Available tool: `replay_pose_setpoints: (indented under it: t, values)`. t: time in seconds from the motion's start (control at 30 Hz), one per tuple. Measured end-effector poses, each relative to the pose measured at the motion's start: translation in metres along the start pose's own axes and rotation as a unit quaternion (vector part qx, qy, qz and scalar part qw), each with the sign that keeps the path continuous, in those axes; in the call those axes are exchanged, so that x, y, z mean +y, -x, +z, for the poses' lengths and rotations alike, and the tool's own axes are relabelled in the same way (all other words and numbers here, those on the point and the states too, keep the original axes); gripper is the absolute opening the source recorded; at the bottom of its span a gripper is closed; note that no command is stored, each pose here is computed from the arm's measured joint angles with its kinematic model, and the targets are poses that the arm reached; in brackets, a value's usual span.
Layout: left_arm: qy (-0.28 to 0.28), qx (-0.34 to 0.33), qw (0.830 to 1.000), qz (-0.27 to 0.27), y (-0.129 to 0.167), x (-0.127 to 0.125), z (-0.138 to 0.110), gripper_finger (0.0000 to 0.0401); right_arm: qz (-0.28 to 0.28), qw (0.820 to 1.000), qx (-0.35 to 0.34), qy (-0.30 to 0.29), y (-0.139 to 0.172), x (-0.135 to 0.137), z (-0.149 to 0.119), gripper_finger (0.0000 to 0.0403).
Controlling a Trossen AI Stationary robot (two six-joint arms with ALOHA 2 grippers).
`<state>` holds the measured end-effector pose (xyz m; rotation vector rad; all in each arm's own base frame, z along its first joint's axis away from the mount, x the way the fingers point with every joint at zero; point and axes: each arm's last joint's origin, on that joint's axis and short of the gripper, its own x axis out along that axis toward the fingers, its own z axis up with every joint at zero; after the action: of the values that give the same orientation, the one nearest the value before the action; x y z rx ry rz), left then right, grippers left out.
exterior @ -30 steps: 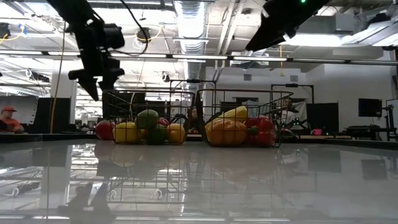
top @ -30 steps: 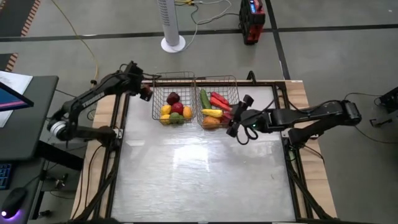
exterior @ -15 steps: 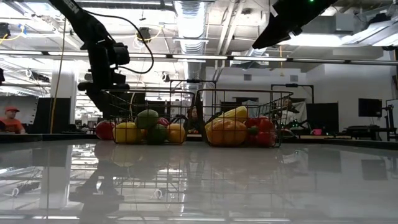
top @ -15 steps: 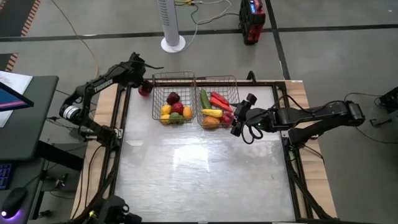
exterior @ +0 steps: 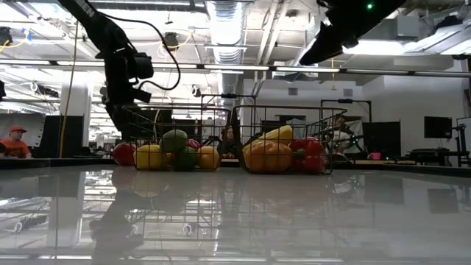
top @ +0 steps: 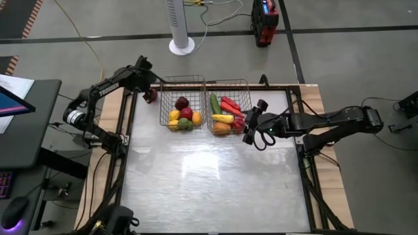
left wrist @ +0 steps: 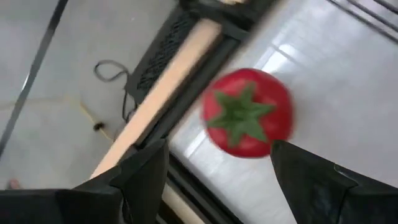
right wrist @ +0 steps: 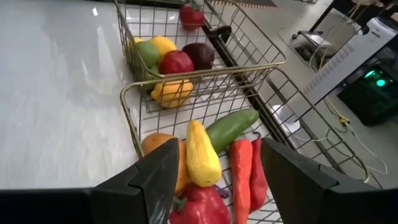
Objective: Sort produce into baskets
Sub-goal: Put the tomato into the left wire basket
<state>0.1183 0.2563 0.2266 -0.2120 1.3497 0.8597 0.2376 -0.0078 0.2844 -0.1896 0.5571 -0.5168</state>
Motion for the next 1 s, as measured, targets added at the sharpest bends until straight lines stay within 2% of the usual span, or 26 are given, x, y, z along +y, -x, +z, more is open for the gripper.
replay_pose_setpoints:
  t: [0.17, 0.3, 0.43, 0.53, 0.83, 1.0]
  values:
    - [-0.069, 0.012, 0.997, -0.019, -0.007, -0.013, 0.0, 0.027, 0.0, 1.0, 0.0, -0.01, 0.0, 0.0, -0.001, 0.0253]
    - [-0.072, 0.038, 0.996, -0.026, -0.023, -0.025, 0.005, 0.027, 0.005, 1.0, -0.008, -0.012, 0.001, 0.002, 0.001, 0.0253]
    - [-0.102, 0.073, 0.992, -0.007, -0.037, -0.036, 0.009, 0.027, 0.012, 1.0, -0.013, -0.006, 0.002, 0.005, 0.002, 0.0253]
    - [-0.106, 0.075, 0.991, -0.008, -0.043, -0.038, 0.011, 0.027, 0.015, 1.0, -0.014, -0.003, 0.003, 0.007, 0.002, 0.0253]
    - [-0.105, 0.097, 0.99, -0.02, -0.037, -0.039, 0.005, 0.027, 0.016, 1.0, -0.011, 0.006, 0.004, 0.007, 0.001, 0.0253]
    - [-0.104, 0.071, 0.992, -0.026, -0.023, -0.041, 0.005, 0.027, 0.019, 1.0, -0.009, 0.003, 0.004, 0.008, 0.0, 0.0253]
